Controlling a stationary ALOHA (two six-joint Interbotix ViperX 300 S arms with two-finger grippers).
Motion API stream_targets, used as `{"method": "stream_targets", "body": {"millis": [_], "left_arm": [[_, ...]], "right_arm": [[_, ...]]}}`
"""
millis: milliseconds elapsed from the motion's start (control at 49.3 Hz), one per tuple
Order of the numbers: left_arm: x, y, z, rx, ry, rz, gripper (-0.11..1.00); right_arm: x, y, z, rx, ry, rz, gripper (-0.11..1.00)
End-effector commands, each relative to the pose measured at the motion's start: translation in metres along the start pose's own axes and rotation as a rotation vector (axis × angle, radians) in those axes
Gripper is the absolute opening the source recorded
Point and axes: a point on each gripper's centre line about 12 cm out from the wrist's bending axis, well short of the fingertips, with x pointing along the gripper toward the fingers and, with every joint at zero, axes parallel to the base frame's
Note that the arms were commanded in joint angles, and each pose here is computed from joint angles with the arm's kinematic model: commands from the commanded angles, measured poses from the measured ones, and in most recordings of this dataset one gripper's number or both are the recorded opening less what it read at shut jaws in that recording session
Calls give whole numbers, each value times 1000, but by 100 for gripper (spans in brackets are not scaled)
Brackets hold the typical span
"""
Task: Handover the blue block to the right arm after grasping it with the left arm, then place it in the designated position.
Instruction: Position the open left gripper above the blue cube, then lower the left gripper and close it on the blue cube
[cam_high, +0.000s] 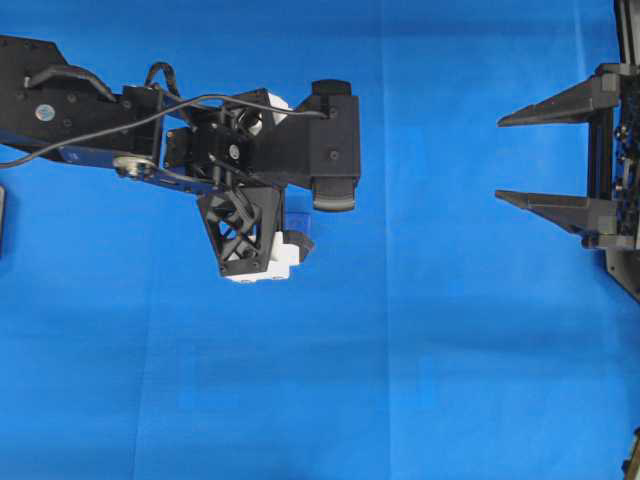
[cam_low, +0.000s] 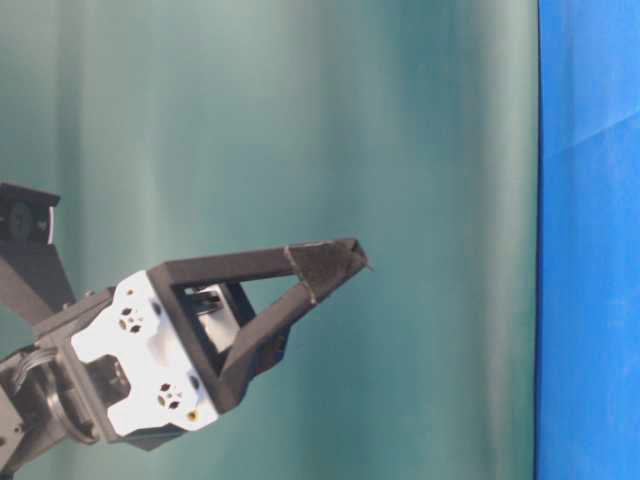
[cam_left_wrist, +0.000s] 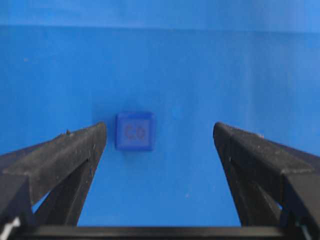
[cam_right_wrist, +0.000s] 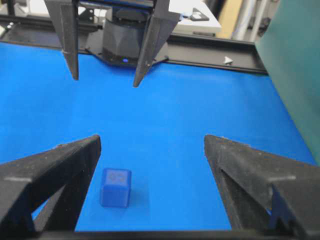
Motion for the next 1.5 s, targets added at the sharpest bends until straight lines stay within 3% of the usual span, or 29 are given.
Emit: {"method": "stream_targets", "body": {"millis": [0,1156,1481], "left_arm": [[-17,0,10,2,-49,-1,92],[-16,1,7,-7,-40,1,92],[8,2,-14,-18,-14,3,92]], "right_arm": [[2,0,9,5,-23,-3,97],[3,-1,11,3,-25,-4,97],[3,-1,10,5,-22,-5,97]]}}
